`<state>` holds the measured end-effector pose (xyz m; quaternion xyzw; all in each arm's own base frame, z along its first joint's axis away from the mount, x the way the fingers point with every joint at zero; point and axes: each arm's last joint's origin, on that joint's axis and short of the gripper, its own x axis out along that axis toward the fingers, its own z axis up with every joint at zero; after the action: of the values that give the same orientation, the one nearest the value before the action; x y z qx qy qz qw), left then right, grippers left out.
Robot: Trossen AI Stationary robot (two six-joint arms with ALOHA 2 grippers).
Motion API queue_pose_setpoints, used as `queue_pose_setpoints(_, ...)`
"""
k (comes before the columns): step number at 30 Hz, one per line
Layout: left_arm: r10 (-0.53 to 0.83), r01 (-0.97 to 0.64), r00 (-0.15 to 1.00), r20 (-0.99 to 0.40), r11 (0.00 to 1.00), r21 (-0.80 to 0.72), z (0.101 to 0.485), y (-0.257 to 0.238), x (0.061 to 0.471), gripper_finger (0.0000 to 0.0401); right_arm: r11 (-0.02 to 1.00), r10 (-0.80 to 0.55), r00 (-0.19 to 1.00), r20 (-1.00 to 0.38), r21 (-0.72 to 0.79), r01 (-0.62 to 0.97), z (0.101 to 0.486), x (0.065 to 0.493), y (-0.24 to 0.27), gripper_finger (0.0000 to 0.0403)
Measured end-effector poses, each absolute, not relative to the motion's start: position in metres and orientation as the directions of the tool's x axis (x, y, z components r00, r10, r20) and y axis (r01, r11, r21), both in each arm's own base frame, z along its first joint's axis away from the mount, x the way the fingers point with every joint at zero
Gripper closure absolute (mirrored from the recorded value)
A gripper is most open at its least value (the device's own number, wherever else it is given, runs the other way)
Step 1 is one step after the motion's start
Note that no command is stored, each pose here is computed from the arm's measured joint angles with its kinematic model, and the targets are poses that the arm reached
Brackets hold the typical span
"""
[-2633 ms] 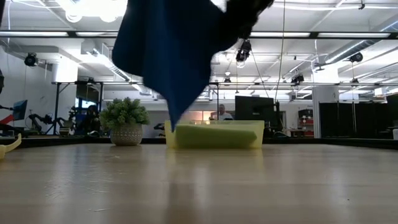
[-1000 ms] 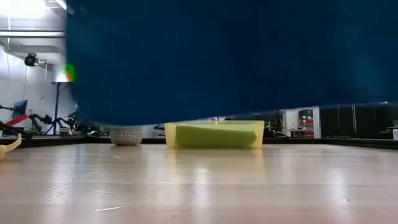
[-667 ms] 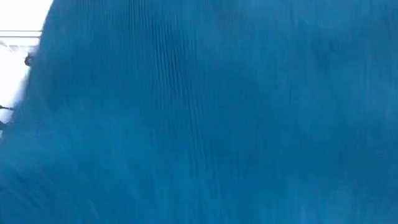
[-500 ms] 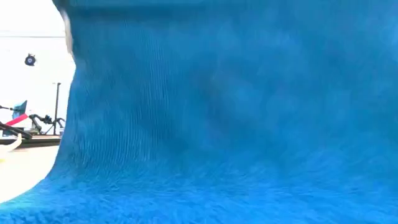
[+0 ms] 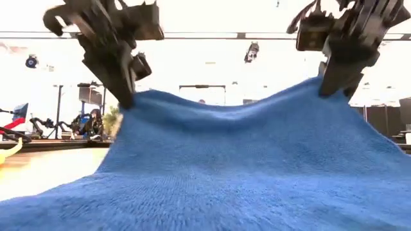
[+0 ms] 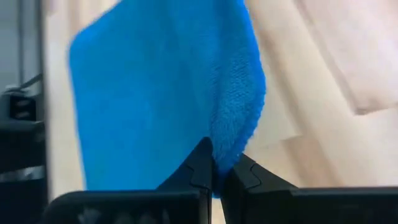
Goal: Fold microfiber towels
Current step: Fold the blue towel
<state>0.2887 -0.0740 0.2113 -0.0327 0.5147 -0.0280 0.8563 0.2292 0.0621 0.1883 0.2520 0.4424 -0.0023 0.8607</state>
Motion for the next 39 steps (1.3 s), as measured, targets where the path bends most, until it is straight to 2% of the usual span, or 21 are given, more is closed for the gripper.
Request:
queue_pose_setpoints(12,0.039,-0.127,0.546,-0.837,0.991,-0.037,0.180,0.003,0.292,0.0401,0.877,0.050,0.601,-0.798,0.323,0.357,0.172,0.227,0.001,0.0394)
queue_pose_setpoints(19,0.101,-0.225,0.552,-0.828,0.974,-0.031,0.173,0.032,0.288,0.0399,0.839,-0.011,0.592,-0.806,0.315,0.444,0.168,0.224,-0.022,0.0393)
queue_pose_setpoints(23,0.124,-0.263,0.542,-0.831,0.964,-0.027,0.170,0.043,0.284,0.0371,0.828,-0.032,0.592,-0.805,0.310,0.467,0.168,0.223,-0.031,0.0376)
queue_pose_setpoints(29,0.154,-0.307,0.531,-0.833,0.952,-0.019,0.169,0.054,0.282,0.0300,0.814,-0.058,0.593,-0.803,0.306,0.493,0.169,0.222,-0.040,0.0316)
queue_pose_setpoints(33,0.111,-0.327,0.542,-0.833,0.941,-0.087,0.178,0.054,0.279,0.0264,0.842,-0.034,0.613,-0.789,0.308,0.443,0.174,0.221,-0.038,0.0276)
queue_pose_setpoints(39,-0.079,-0.199,0.635,-0.768,0.944,-0.262,0.200,0.037,0.273,0.0256,0.897,0.182,0.662,-0.727,0.398,0.190,0.189,0.217,-0.007,0.0256)
